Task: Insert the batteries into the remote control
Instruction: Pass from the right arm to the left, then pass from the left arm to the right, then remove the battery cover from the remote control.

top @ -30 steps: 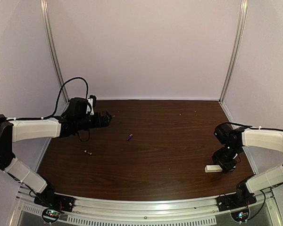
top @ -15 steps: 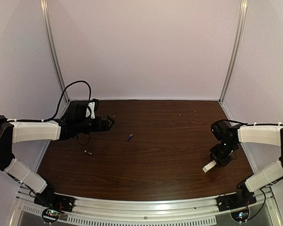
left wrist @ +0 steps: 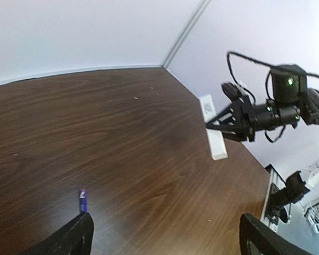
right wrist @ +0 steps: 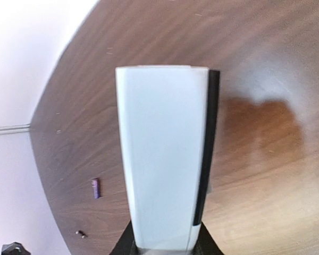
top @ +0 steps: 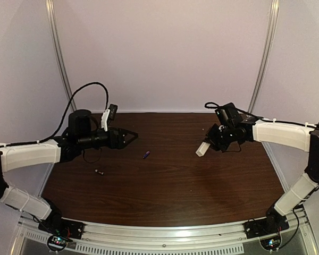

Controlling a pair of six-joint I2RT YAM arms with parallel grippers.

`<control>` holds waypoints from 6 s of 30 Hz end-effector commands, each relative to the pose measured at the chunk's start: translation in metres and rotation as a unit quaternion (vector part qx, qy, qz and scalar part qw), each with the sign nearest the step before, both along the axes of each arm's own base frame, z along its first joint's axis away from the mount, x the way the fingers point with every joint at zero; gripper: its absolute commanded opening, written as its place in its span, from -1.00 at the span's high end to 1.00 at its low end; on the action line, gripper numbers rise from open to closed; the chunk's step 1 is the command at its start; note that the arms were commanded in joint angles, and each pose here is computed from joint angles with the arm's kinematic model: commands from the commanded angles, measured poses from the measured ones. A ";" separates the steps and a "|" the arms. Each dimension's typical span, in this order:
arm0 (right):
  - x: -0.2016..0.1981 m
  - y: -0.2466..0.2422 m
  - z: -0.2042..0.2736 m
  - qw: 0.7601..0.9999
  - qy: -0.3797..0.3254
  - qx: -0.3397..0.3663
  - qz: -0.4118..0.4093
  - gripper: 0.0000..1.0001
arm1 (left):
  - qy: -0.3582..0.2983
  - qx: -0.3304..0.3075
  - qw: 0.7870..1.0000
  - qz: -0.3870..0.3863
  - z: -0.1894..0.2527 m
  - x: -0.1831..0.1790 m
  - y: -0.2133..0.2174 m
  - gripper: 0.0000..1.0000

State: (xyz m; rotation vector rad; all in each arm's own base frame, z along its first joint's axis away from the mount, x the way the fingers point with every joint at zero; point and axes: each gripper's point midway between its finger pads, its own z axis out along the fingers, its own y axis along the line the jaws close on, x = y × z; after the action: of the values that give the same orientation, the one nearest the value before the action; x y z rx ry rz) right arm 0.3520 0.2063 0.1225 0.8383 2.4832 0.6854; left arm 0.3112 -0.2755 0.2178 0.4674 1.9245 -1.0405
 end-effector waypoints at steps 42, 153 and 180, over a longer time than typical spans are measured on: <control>-0.038 0.131 0.166 0.914 -0.335 0.057 0.223 0.33 | -0.041 0.078 0.993 -0.084 0.029 -0.019 -0.170 0.25; -0.212 0.145 0.160 0.556 -0.478 -0.029 0.680 0.31 | -0.221 0.114 0.846 -0.472 0.014 -0.155 -0.111 0.84; -0.167 0.119 0.221 0.581 -0.612 -0.136 0.519 0.96 | -0.033 -0.091 0.975 -0.200 0.093 -0.076 -0.068 -0.95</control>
State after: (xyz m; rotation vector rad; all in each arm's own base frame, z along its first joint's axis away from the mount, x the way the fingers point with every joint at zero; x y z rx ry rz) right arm 0.1776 0.3311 0.3183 -1.1746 1.4429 0.7999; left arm 0.2452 -0.3339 0.2862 0.9261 1.7285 -1.1479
